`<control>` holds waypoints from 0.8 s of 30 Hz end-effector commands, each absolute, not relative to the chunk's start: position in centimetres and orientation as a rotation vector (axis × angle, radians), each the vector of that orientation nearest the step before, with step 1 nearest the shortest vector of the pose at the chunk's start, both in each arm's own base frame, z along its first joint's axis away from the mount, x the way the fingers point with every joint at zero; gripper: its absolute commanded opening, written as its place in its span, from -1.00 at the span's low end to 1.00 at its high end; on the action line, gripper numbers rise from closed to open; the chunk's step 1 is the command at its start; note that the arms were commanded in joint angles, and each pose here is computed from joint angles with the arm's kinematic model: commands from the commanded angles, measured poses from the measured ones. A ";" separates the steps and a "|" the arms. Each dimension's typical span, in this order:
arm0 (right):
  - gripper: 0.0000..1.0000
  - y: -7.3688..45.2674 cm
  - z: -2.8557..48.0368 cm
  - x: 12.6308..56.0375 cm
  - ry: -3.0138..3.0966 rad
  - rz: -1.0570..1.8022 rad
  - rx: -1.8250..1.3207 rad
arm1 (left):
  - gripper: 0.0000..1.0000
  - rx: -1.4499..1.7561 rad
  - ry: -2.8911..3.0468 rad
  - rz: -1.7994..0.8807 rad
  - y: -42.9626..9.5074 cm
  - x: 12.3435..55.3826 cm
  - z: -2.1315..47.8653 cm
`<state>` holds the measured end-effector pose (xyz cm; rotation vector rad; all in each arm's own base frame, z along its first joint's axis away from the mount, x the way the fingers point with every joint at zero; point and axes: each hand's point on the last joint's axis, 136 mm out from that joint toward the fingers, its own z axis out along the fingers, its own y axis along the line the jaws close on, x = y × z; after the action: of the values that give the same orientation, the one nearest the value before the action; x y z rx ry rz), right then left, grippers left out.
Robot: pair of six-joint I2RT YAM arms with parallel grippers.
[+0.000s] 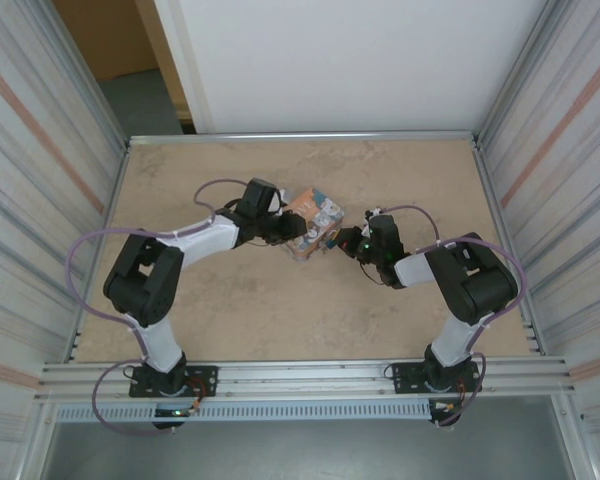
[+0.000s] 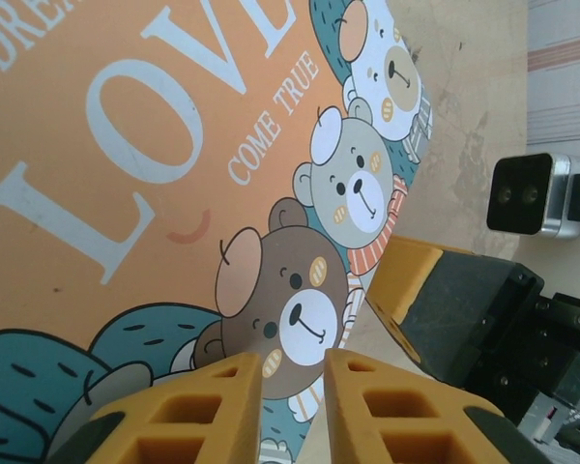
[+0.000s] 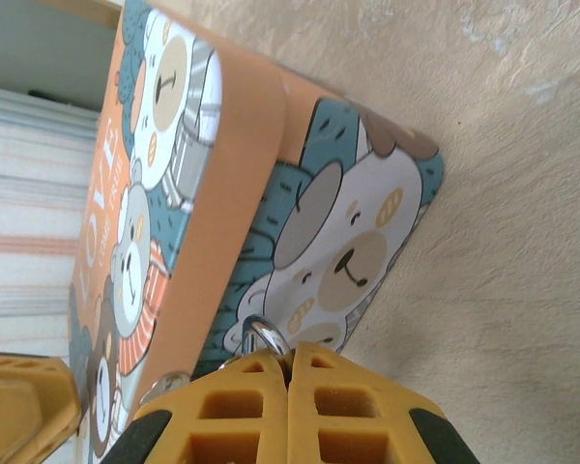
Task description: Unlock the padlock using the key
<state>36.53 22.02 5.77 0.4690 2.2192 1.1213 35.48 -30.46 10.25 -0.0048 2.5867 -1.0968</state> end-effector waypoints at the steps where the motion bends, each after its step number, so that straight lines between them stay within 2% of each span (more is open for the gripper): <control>1: -1.00 21.3 7.3 36.7 2.166 1.100 0.475 | -0.47 -0.078 2.752 -0.991 -27.8 32.8 6.9; 6: -1.00 20.4 7.9 36.3 2.169 1.046 0.441 | -0.33 -0.045 2.700 -1.011 -27.7 33.2 8.7; 14: -1.00 18.4 9.3 34.7 2.175 0.987 0.371 | -0.23 -0.033 2.602 -1.013 -26.7 33.4 12.1; 24: -1.00 17.7 12.3 32.4 2.198 0.933 0.223 | -0.10 -0.080 2.492 -0.850 -22.0 32.7 14.5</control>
<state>33.37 17.93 12.22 0.2898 2.1541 0.9713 33.09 -24.14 14.42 -0.0757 2.5079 -0.9573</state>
